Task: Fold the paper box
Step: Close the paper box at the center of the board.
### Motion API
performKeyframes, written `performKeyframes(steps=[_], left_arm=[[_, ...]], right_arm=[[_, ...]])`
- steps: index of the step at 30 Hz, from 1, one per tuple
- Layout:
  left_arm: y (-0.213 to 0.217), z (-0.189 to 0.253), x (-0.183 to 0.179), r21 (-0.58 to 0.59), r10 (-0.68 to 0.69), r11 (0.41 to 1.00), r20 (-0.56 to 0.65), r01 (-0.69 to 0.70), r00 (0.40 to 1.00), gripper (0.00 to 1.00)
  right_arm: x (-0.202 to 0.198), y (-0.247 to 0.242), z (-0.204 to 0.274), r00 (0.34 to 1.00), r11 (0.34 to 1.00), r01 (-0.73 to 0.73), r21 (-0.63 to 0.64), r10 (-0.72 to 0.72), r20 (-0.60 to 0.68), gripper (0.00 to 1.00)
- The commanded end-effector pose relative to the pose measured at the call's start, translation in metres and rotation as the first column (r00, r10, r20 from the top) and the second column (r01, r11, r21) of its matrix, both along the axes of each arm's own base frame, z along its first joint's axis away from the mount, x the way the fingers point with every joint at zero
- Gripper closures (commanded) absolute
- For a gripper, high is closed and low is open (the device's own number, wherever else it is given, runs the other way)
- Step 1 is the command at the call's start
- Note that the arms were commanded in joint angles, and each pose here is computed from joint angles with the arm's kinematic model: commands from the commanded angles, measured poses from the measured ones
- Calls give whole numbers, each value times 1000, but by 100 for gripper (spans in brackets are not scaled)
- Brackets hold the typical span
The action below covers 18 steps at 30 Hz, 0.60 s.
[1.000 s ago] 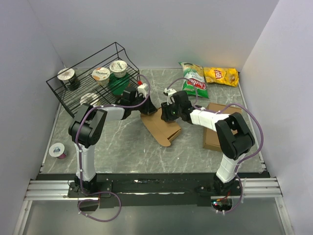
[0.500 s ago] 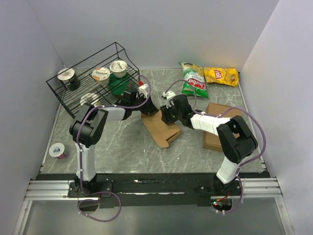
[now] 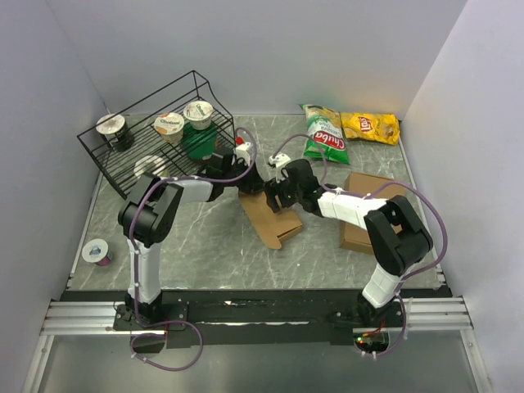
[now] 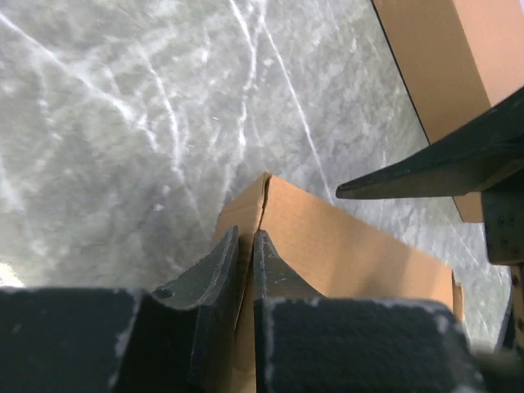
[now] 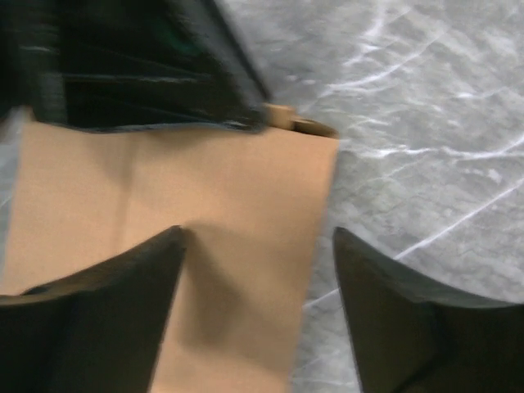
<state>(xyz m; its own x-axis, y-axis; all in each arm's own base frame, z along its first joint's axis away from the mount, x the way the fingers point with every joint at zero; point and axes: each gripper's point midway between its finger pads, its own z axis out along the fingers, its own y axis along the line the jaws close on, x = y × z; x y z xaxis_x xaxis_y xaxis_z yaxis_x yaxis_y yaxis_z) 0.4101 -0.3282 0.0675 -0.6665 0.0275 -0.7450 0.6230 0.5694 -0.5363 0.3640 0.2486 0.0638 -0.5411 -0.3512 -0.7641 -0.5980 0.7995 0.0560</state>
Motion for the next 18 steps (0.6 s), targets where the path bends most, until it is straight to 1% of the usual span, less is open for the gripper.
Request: performKeyframes(steps=[1,6,9,13,15,18], left_arm=[[-7,0,-16,40,-12,999,-24,13,1000,85],[-5,19,-18,25,-7,1000,-9,8,1000,82],[-6,34,-14,1,6,1000,4,-6,1000,79],[-5,51,-11,-36,16,999,9,-16,1000,74],[-3,62,-10,-54,22,998,18,-21,1000,66],[0,77,-9,-80,27,996,35,-24,999,63]], right_arm=[[-27,13,30,994,994,-108,-3,108,32,9],[-43,6,51,988,990,-138,-2,137,75,5],[-58,9,52,981,984,-179,-4,179,77,4],[-72,10,42,980,981,-194,-16,195,28,3],[-79,12,38,980,979,-200,-29,201,16,3],[-86,15,26,981,979,-195,-54,195,-7,3]])
